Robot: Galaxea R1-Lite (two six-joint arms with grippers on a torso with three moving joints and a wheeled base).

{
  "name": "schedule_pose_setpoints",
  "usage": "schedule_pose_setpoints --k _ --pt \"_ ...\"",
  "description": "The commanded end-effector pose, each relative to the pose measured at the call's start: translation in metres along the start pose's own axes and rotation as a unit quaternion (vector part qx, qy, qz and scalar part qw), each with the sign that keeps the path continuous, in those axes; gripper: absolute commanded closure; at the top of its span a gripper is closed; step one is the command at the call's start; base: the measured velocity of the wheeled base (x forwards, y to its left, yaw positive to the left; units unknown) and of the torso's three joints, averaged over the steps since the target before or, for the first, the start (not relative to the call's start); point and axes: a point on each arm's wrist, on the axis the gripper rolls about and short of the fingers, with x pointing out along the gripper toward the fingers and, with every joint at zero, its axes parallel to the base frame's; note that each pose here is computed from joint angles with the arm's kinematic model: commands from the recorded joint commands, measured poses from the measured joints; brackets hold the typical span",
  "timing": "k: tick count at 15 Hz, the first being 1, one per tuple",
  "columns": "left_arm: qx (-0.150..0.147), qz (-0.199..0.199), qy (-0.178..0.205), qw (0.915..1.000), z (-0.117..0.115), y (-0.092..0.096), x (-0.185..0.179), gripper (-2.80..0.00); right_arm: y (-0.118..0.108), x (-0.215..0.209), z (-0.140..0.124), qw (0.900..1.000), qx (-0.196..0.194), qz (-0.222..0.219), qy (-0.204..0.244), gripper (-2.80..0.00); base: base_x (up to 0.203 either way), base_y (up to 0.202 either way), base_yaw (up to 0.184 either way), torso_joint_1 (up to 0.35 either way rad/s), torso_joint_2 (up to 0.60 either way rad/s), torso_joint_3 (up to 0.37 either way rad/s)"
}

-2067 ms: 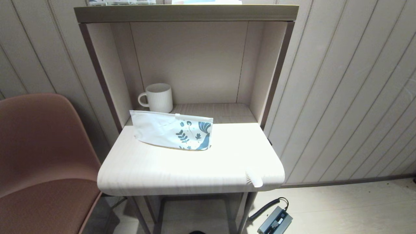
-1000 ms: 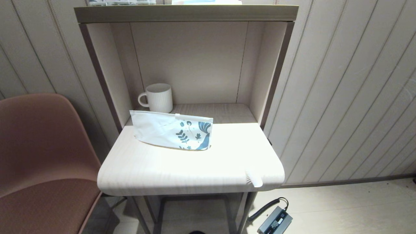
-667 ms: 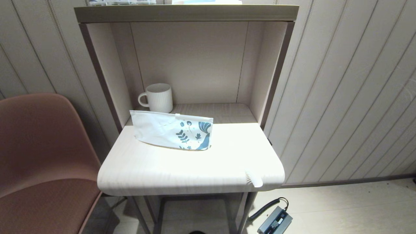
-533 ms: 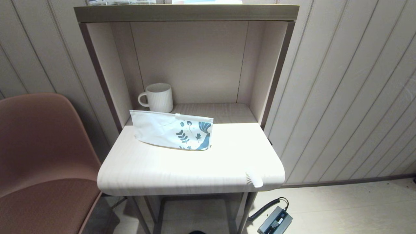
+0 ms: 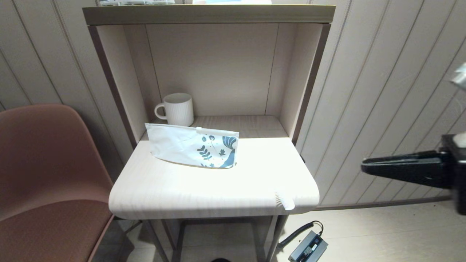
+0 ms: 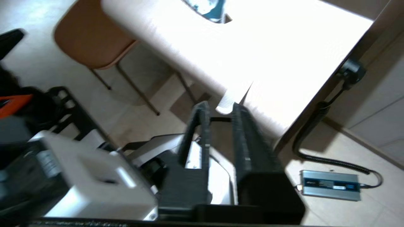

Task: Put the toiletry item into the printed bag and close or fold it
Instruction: Pick up the storage bag

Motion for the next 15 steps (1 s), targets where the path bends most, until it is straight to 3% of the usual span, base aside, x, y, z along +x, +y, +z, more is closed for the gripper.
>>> schedule_pose_setpoints --k 1,2,8,13,14,15 --pt "0.000 0.000 -0.001 1.0000 0.000 0.000 0.000 0.00 -0.009 0.057 -0.001 0.999 -0.005 -0.026 0.024 -2.80 0.000 0.000 0.000 0.000 0.00 0.000" --pt "0.000 0.000 0.000 1.0000 0.000 0.000 0.000 0.00 -0.009 0.072 -0.001 0.999 -0.011 -0.028 0.019 0.00 0.000 0.000 0.000 0.000 0.00 0.000" --pt "0.000 0.000 -0.001 1.0000 0.000 0.000 0.000 0.00 -0.018 0.152 -0.002 1.000 -0.025 -0.014 0.009 0.00 0.000 0.000 0.000 0.000 0.00 0.000" --pt "0.000 0.000 -0.001 1.0000 0.000 0.000 0.000 0.00 -0.011 0.161 0.003 0.999 -0.034 -0.003 -0.002 0.00 0.000 0.000 0.000 0.000 0.00 0.000" --pt "0.000 0.000 0.000 1.0000 0.000 0.000 0.000 0.00 -0.009 0.164 0.001 0.999 -0.036 0.000 0.001 -2.80 0.000 0.000 0.000 0.000 0.00 0.000" --pt "0.000 0.000 -0.001 1.0000 0.000 0.000 0.000 0.00 -0.009 0.169 -0.001 0.999 -0.036 0.004 0.007 -2.80 0.000 0.000 0.000 0.000 0.00 0.000"
